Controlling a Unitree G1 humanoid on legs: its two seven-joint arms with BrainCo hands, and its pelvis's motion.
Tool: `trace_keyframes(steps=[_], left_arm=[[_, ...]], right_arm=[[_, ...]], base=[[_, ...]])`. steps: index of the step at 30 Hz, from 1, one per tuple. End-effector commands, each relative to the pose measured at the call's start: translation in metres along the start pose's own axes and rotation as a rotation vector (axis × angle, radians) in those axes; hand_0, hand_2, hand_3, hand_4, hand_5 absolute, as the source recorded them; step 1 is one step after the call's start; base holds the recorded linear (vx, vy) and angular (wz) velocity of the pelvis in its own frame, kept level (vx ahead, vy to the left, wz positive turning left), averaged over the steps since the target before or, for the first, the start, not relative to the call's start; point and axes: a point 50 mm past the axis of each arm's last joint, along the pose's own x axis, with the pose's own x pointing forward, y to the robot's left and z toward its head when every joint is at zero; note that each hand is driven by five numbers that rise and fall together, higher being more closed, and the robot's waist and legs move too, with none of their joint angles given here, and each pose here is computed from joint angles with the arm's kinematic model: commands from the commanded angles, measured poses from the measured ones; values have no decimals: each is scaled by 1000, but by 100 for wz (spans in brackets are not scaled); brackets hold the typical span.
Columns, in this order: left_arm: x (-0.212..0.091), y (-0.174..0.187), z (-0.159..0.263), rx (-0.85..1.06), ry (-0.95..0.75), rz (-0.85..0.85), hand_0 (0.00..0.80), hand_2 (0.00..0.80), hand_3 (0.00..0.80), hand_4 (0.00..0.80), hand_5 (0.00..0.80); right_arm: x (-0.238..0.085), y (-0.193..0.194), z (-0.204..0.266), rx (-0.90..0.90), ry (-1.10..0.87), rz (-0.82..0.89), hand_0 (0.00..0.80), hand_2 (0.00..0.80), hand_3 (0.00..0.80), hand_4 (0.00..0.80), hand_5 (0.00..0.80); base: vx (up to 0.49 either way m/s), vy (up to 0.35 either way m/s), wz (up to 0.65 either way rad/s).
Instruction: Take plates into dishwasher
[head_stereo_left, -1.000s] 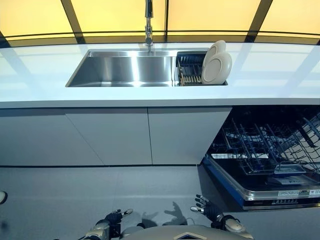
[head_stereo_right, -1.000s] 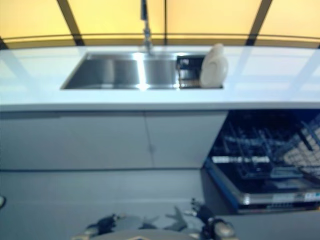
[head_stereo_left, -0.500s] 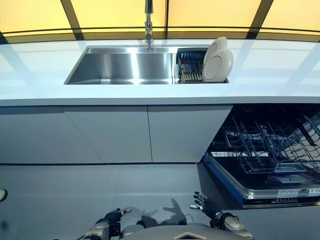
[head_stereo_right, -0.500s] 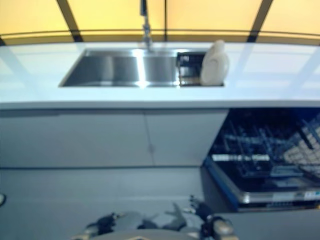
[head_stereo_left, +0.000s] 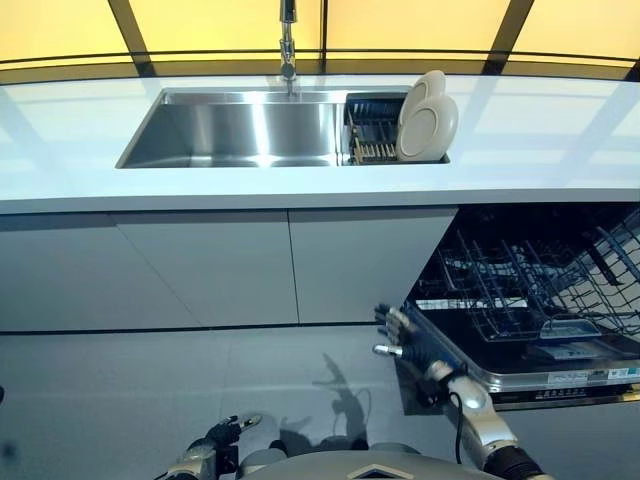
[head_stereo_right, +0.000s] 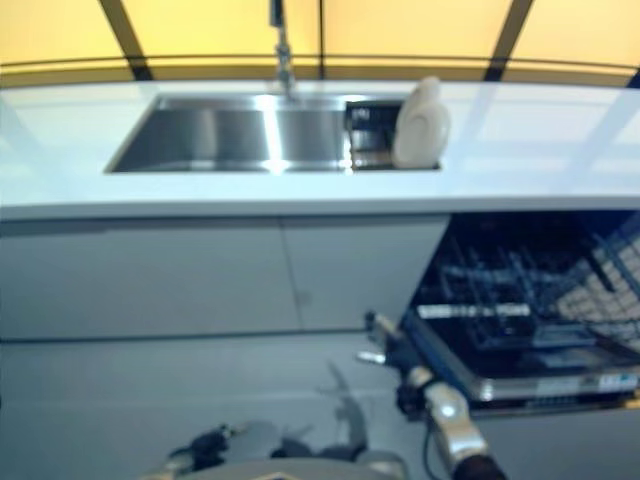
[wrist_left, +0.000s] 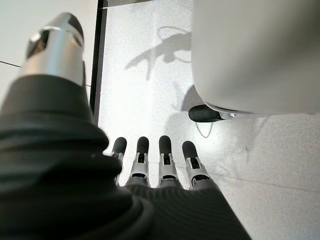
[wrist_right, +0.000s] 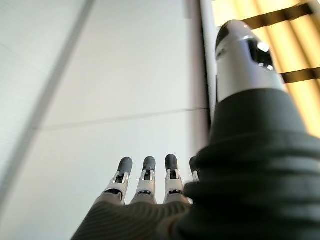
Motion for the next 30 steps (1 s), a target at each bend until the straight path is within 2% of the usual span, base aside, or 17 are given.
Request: trace_keyframes(steps=[1,2,9,15,23,30], left_arm=[[2,0,6,-34,-12,19,0,0,0,0,0],[2,0,7,-34,-12,19,0,0,0,0,0],[2,5,12,-66,-13,63,0,0,0,0,0],[-1,22,3,-100,8,92,0,0,0,0,0],[-10,33,-37,-169,95,123,0,0,0,0,0],[-5,30,-11,-154,23,106,0,0,0,0,0]], right_arm=[[19,-20,78,-58,-353,-34,0,0,0,0,0],[19,-20,78,-58,-352,-35,0,0,0,0,0],[36,-84,164,-133,-483,-262,0,0,0,0,0],[50,-107,191,-116,-521,-404,0,0,0,0,0],[53,-117,225,-120,-535,-356,0,0,0,0,0],[51,-113,203,-93,-494,-327,0,0,0,0,0]], base=[[16,-66,-7],[39,-97,-8],[59,-162,-2],[230,-74,-10],[469,107,-40],[327,202,-51]])
